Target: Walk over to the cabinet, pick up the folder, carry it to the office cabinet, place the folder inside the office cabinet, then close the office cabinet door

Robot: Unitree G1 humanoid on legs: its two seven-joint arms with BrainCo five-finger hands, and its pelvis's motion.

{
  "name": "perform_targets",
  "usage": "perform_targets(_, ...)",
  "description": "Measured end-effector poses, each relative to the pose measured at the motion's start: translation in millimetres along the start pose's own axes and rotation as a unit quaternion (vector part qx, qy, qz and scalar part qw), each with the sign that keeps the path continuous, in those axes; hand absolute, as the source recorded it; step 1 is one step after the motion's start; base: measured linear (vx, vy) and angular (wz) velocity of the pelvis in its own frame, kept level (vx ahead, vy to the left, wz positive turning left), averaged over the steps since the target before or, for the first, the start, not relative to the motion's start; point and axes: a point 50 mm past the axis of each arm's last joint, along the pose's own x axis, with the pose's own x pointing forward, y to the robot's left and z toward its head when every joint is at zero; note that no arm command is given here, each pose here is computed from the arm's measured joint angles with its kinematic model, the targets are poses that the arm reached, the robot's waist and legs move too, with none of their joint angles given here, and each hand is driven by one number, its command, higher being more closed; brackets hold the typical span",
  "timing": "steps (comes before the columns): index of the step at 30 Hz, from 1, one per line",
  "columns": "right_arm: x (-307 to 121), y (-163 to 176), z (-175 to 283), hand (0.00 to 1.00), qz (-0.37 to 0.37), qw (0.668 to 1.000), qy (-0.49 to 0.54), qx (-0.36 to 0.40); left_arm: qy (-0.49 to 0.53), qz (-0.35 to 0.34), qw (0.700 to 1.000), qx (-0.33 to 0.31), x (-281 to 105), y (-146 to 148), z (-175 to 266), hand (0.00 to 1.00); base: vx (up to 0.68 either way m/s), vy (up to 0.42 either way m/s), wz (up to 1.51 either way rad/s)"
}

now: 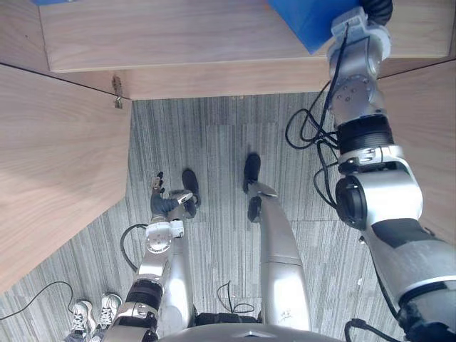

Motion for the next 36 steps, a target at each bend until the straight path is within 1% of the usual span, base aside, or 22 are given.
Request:
perform_targets(2, 0, -2, -2, 1.0, -0.021, 0.999, 0.008, 0.025, 0.018, 0.001, 1.0, -0.011, -2, -4, -5, 0.0, -0.02, -0.016, 0.08)
perform_targets(5, 0, -2, -1, 1.0, -0.029, 0.999, 0.005, 0.03, 0.022, 0.002, 1.0, -0.012, -1, -7, -6, 0.0, -0.01, -0.012, 0.05)
perform_targets(10, 0, -13, -6, 1.0, -0.091, 0.992, 0.013, 0.086, 0.044, 0.007, 0.999, -0.019, -1, -13, -12, 0.0, -0.01, -0.011, 0.03)
perform_targets(13, -1, -16, -8, 1.0, -0.113, 0.987, 0.016, 0.11, 0.048, 0.012, 0.999, -0.018, -1, -13, -13, 0.0, 0.0, 0.0, 0.0)
perform_targets(16, -2, -20, -12, 1.0, -0.14, 0.983, 0.021, 0.12, 0.048, 0.017, 0.999, -0.018, -1, -13, -12, 0.0, 0.0, -0.011, 0.03)
perform_targets(20, -3, -32, -21, 1.0, -0.18, 0.977, 0.036, 0.107, 0.047, 0.028, 0.998, -0.021, 2, -13, -10, 0.0, 0.0, -0.009, 0.07)
perform_targets(21, -4, -35, -23, 0.0, -0.188, 0.976, 0.039, 0.104, 0.046, 0.029, 0.998, -0.022, 2, -14, -9, 0.0, 0.0, -0.009, 0.09)
perform_targets(31, -7, -32, -28, 0.0, -0.194, 0.978, 0.028, 0.073, 0.045, 0.038, 0.998, -0.026, 9, -17, -4, 0.0, 0.0, -0.001, 0.02)
perform_targets(36, -8, -30, -29, 0.0, -0.194, 0.979, 0.027, 0.059, 0.057, 0.039, 0.997, -0.023, 9, -18, -9, 0.0, 0.0, -0.001, 0.01)
